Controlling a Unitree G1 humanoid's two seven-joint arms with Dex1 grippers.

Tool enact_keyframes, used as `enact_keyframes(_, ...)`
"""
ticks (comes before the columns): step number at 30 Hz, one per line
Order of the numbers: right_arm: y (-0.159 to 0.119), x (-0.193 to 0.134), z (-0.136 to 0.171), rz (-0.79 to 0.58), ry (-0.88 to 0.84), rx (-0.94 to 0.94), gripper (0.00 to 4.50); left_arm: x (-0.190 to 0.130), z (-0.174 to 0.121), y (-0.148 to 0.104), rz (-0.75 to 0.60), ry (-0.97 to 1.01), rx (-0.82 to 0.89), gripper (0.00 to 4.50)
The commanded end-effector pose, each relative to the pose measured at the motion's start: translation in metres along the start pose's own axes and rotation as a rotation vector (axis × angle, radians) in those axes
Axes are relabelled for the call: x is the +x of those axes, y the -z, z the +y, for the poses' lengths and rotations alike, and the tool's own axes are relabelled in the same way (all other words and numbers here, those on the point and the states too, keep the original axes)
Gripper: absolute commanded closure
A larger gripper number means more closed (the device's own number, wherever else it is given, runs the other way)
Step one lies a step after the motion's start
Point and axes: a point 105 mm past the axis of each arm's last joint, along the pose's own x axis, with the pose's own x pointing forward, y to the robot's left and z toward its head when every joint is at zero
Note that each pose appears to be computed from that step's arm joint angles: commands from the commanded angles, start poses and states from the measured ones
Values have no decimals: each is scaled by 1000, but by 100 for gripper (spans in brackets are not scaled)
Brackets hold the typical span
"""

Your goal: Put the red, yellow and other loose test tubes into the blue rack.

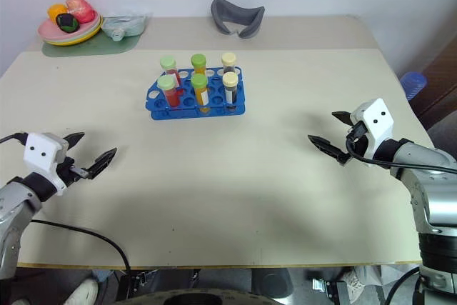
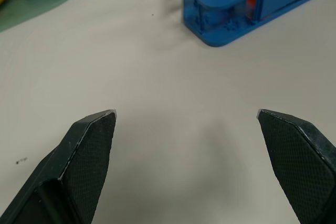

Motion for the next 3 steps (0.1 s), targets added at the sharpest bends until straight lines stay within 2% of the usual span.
enact_keyframes(1, -9, 2, 0, -35, 2, -30, 0, -7, 11, -14, -42, -40, 37, 9)
enact_keyframes(3, -9, 6, 1, -35, -1, -28, 0, -10, 10, -14, -43, -42, 31, 9)
